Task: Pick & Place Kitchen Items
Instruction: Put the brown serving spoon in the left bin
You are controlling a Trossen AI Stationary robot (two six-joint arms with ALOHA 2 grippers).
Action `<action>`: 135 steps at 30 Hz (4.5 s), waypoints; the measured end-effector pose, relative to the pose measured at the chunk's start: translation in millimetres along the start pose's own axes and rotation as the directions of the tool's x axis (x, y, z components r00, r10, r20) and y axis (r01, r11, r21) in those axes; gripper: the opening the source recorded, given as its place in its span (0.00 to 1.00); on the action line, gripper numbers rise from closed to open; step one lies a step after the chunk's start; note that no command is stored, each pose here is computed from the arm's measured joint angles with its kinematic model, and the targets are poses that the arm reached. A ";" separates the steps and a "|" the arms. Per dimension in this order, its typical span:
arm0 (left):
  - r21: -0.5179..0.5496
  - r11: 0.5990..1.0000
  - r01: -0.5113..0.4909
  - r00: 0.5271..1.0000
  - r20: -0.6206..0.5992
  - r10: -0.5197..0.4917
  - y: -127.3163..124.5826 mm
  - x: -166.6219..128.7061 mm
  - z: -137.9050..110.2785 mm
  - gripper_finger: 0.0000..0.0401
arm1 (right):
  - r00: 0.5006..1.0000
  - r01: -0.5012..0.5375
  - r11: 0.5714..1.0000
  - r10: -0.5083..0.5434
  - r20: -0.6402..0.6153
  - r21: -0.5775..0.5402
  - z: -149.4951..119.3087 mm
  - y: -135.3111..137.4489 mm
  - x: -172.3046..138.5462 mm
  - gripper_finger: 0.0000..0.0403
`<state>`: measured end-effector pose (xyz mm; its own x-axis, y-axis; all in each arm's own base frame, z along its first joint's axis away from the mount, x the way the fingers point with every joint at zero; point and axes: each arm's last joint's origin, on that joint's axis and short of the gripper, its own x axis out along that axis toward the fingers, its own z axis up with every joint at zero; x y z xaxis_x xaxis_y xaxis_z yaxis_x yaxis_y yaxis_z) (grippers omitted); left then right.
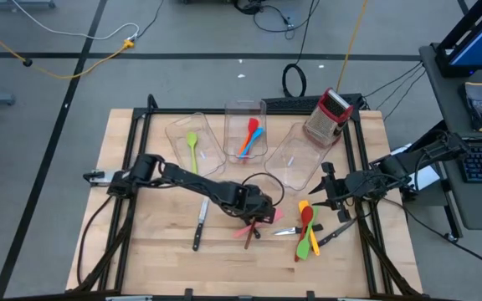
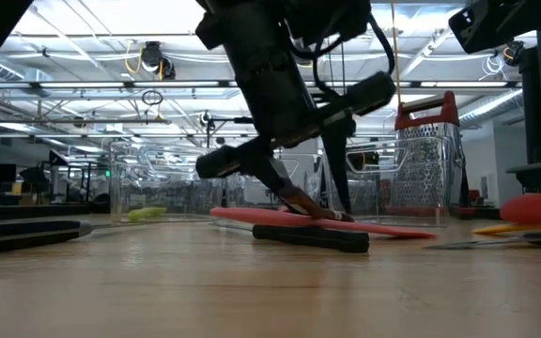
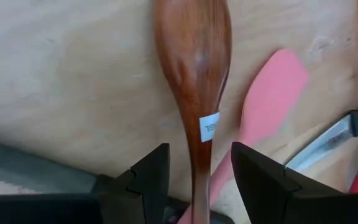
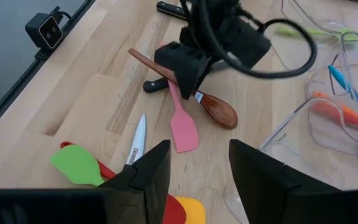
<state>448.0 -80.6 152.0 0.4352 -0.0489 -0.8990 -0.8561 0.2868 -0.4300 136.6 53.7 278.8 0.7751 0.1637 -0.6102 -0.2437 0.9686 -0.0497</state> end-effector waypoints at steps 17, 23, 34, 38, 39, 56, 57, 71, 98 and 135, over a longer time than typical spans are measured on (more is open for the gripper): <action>-0.039 0.999 -0.022 0.999 0.037 0.023 4.3 7.0 12.1 0.26 | 1.000 0.000 1.000 0.000 -0.001 0.000 0.0 0.0 0.0 0.39; -0.028 0.999 -0.019 0.999 0.044 0.020 4.0 6.9 13.2 0.11 | 1.000 0.000 1.000 0.000 -0.001 0.000 -0.1 0.0 0.1 0.39; -0.035 0.999 0.005 0.997 0.074 -0.003 1.5 6.9 14.4 0.12 | 1.000 0.000 1.000 0.000 -0.001 0.000 -0.1 0.0 0.1 0.39; -0.036 0.999 0.027 0.998 0.063 -0.025 -3.7 3.6 14.1 0.11 | 1.000 0.000 1.000 0.000 -0.001 0.006 -0.1 0.0 0.1 0.39; -0.041 0.998 0.039 0.998 0.058 -0.037 -6.6 1.7 14.3 0.11 | 1.000 0.000 1.000 0.000 -0.001 0.007 -0.1 0.0 0.1 0.39; -0.040 0.975 0.217 0.976 0.004 -0.217 -42.5 -93.5 -6.3 0.12 | 1.000 0.001 1.000 -0.001 -0.009 0.005 -0.9 -0.1 0.0 0.39; -0.034 0.974 0.224 0.975 0.010 -0.224 -42.8 -100.6 -9.1 0.12 | 1.000 0.000 1.000 0.000 -0.008 0.004 -0.8 0.0 0.0 0.39; 0.233 0.844 0.483 0.833 0.174 -0.525 -59.9 -188.6 -33.7 0.12 | 1.000 0.000 1.000 0.000 -0.008 -0.001 -0.7 0.0 0.1 0.39; 0.845 -0.199 0.496 0.030 -0.246 -0.969 -101.1 -274.0 -59.1 0.12 | 1.000 0.001 1.000 -0.001 -0.008 -0.001 -0.7 0.0 0.1 0.39; -0.270 0.894 -0.359 0.878 0.227 0.421 46.7 -189.2 67.2 0.12 | 1.000 0.001 1.000 -0.001 -0.004 -0.030 -0.4 0.0 0.1 0.39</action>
<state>344.4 6.3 307.5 0.0851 0.2951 -0.9517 -0.9963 0.0157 -0.0842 136.5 53.6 278.5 0.7729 0.1623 -0.6134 -0.2607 0.9626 -0.0737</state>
